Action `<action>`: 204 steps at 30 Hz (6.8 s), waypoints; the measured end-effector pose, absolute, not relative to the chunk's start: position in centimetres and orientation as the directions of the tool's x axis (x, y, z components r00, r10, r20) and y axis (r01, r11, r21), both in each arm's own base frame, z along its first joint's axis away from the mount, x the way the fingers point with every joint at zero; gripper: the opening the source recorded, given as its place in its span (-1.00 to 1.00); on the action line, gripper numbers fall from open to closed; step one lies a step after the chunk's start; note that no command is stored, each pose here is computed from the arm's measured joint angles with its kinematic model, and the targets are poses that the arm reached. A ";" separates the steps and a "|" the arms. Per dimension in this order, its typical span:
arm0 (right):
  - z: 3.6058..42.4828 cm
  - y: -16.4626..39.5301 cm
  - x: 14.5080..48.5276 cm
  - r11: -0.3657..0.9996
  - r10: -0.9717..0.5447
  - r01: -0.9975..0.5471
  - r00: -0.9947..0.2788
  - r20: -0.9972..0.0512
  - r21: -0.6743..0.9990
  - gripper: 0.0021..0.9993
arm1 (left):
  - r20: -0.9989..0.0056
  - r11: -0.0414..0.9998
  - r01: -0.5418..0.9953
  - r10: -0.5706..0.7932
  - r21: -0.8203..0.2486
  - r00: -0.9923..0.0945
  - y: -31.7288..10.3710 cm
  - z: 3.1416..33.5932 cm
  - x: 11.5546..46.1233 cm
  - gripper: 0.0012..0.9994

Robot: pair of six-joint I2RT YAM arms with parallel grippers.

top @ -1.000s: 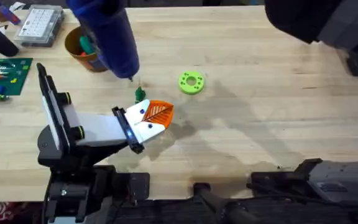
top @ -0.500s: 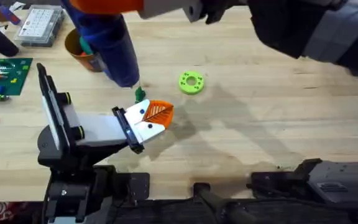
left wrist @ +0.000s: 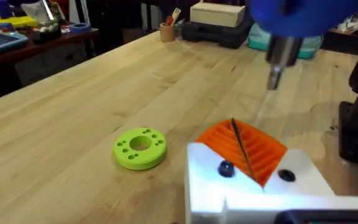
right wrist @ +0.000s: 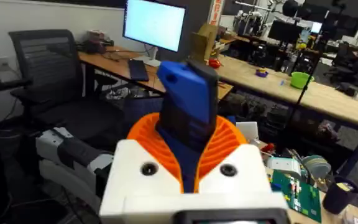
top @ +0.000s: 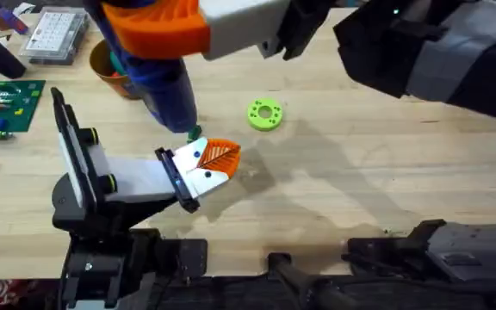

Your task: Pick up the gripper from the table and insert it into the empty holder that is missing its gripper. Then pick up a screw, insert it into the mounting hole, and use the screwdriver to tighten it. Finally, clean up the table by picking up the vegetable and placing it into the bucket.

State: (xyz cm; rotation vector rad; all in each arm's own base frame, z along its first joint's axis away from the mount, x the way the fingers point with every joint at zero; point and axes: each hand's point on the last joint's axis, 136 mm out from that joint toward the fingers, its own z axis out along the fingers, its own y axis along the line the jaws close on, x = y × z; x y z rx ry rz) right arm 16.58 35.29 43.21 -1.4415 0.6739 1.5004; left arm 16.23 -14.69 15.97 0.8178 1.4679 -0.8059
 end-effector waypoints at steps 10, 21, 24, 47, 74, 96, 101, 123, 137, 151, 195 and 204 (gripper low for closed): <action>43.1 35.7 15.7 -0.452 0.242 -0.868 0.103 -0.965 -0.206 -0.87 | -0.999 0.511 0.859 0.031 -0.019 -0.040 -14.7 16.0 16.2 -0.97; 41.6 35.9 15.9 -0.451 0.227 -0.872 0.093 -0.969 -0.189 -0.87 | -0.999 0.511 0.859 0.031 -0.019 -0.041 -14.7 16.0 16.2 -0.97; 41.2 35.9 15.9 -0.452 0.220 -0.874 0.085 -0.972 -0.179 -0.87 | -0.999 0.511 0.859 0.032 -0.018 -0.040 -14.7 16.0 16.2 -0.97; 39.8 36.3 16.7 -0.408 0.223 -0.898 0.079 -0.972 -0.167 -0.87 | -0.999 0.511 0.859 0.032 -0.018 -0.040 -14.7 16.0 16.2 -0.97; 37.8 36.7 17.4 -0.406 0.201 -0.905 0.052 -0.978 -0.132 -0.87 | -0.999 0.511 0.859 0.032 -0.019 -0.040 -14.7 16.0 16.2 -0.97; 37.1 36.2 17.8 -0.394 0.199 -0.911 0.045 -0.979 -0.122 -0.87 | -0.999 0.511 0.859 0.032 -0.018 -0.040 -14.7 16.0 16.2 -0.97; 36.9 36.2 17.8 -0.393 0.196 -0.912 0.041 -0.980 -0.117 -0.87 | -0.999 0.511 0.859 0.032 -0.018 -0.040 -14.7 16.0 16.2 -0.97; 36.8 36.4 18.2 -0.376 0.202 -0.920 0.035 -0.979 -0.110 -0.87 | -0.999 0.511 0.859 0.032 -0.019 -0.040 -14.7 16.0 16.2 -0.97; 36.2 36.7 18.4 -0.380 0.191 -0.920 0.022 -0.981 -0.094 -0.87 | -0.999 0.511 0.859 0.031 -0.019 -0.041 -14.7 16.0 16.2 -0.97; 36.2 36.7 18.3 -0.384 0.190 -0.918 0.024 -0.982 -0.096 -0.87 | -0.999 0.511 0.859 0.032 -0.018 -0.040 -14.7 16.0 16.2 -0.97; 35.8 36.6 17.9 -0.402 0.186 -0.908 0.041 -0.982 -0.114 -0.87 | -0.999 0.511 0.859 0.031 -0.019 -0.041 -14.7 16.0 16.2 -0.97; 35.7 36.5 17.8 -0.409 0.184 -0.905 0.046 -0.982 -0.119 -0.87 | -0.999 0.511 0.859 0.032 -0.018 -0.040 -14.7 16.0 16.2 -0.97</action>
